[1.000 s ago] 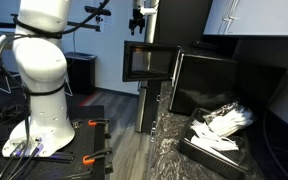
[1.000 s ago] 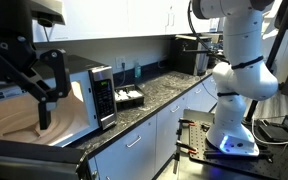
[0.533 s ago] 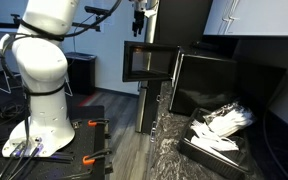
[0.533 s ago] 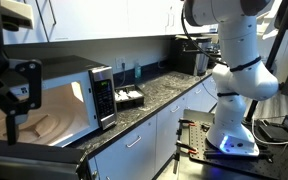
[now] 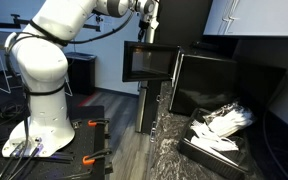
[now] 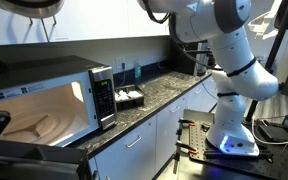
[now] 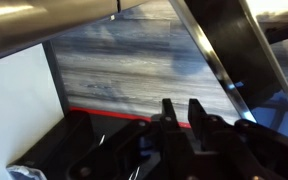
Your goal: Close the microwave door
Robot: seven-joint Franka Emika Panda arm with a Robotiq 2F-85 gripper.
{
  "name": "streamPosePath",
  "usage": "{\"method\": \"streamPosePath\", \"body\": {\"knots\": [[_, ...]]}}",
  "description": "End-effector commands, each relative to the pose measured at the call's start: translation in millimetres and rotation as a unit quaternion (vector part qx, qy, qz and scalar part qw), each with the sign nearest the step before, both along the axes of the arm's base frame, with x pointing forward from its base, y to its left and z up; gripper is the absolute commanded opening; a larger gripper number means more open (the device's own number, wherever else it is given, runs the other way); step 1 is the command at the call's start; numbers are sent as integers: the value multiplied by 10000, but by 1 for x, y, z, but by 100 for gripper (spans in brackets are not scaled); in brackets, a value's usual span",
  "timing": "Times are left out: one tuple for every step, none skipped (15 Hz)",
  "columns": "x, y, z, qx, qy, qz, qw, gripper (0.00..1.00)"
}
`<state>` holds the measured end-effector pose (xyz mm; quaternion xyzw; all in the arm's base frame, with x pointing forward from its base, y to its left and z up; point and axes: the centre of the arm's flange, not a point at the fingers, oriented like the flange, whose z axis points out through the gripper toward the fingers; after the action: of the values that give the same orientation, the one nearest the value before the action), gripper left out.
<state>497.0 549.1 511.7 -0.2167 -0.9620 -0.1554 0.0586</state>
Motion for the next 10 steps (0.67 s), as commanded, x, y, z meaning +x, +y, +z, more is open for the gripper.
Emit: {"method": "streamPosePath", "body": {"knots": [[12,15,9,-8,182,199,9996,0],[8,12,10,-78,209,172,9996,0],[6,11,11,-132,241,132,9995,0],[2,8,14,-221,287,69,9993,0],[-2,5,16,-298,327,4,9990,0],[-4,3,17,-372,398,-83,9985,0],[-8,-1,16,-428,483,-153,9978,0],[-8,-3,12,-450,586,-206,9971,0],[-8,-6,4,-465,744,-234,9959,0],[-9,-9,-2,-487,867,-262,9947,0]]}}
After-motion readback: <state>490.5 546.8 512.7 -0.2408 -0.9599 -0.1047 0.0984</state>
